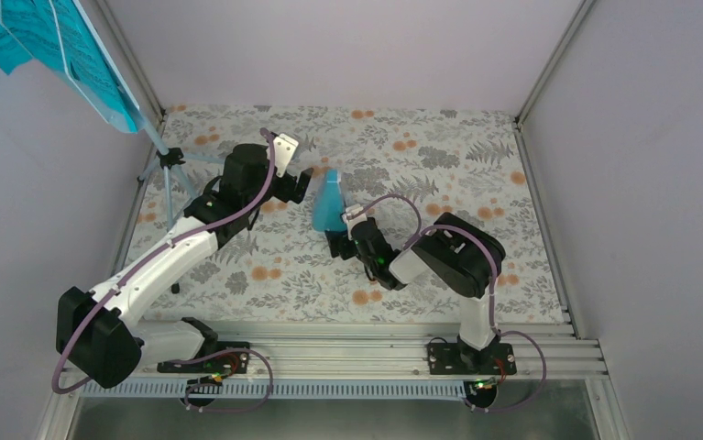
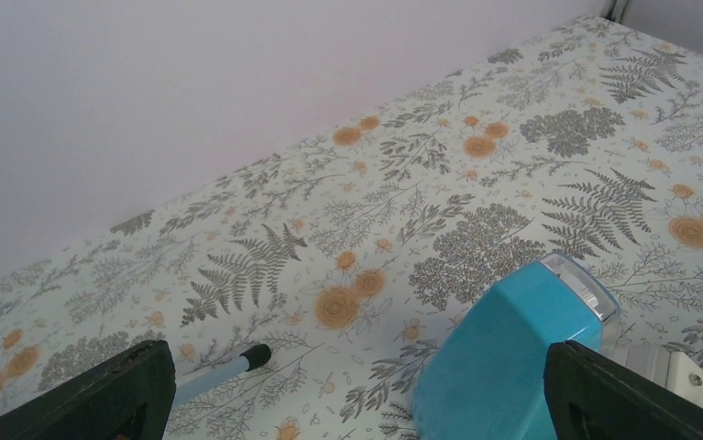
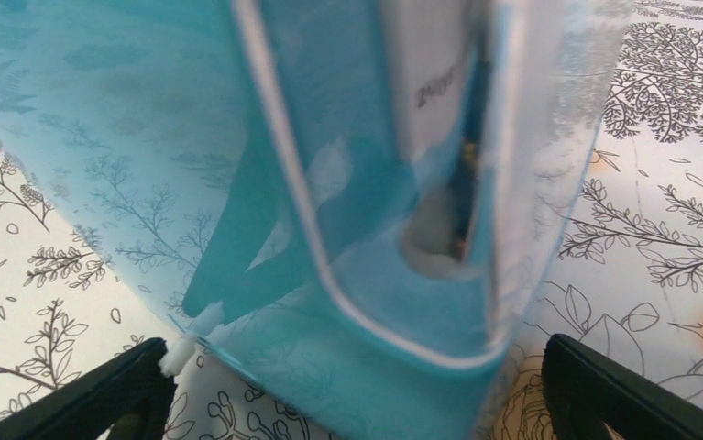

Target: Pack up the instrument practice props

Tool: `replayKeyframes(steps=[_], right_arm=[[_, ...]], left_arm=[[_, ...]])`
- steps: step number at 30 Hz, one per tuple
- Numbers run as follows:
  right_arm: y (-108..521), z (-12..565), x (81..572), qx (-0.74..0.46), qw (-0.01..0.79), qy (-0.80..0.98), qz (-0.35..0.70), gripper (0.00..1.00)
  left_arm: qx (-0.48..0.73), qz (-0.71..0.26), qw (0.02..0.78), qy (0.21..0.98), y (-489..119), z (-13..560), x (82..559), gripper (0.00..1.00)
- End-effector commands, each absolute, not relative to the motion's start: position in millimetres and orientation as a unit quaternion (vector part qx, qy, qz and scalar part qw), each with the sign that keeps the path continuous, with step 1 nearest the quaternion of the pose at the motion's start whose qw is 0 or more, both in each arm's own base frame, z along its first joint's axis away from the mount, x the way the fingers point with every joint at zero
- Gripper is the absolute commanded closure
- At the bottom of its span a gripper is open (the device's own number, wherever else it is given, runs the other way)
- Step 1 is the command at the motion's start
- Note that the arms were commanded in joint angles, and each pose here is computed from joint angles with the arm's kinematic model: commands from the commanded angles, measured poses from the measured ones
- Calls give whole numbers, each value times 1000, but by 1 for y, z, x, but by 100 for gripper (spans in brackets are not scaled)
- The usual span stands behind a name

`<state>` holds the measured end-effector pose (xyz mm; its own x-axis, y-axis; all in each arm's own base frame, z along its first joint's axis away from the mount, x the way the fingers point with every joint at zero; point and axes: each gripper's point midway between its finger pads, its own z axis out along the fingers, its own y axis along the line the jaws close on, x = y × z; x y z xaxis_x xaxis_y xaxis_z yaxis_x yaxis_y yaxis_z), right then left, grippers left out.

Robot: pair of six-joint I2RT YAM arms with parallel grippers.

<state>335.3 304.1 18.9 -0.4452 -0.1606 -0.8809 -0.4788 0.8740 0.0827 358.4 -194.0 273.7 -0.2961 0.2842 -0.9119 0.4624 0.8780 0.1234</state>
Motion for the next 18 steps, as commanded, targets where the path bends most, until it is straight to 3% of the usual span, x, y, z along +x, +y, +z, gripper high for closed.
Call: replayKeyframes(steps=[1, 2, 9, 18], right_arm=[[297, -2, 329, -200, 474, 847, 137, 15], [296, -2, 329, -200, 474, 846, 137, 21], [294, -2, 327, -202, 475, 846, 133, 36], [294, 2, 326, -205, 479, 842, 138, 44]], left_arm=[[233, -91, 554, 794, -198, 282, 359, 0], [234, -91, 554, 794, -198, 282, 359, 0], [235, -93, 553, 794, -199, 282, 359, 0], [236, -94, 552, 794, -200, 282, 359, 0]])
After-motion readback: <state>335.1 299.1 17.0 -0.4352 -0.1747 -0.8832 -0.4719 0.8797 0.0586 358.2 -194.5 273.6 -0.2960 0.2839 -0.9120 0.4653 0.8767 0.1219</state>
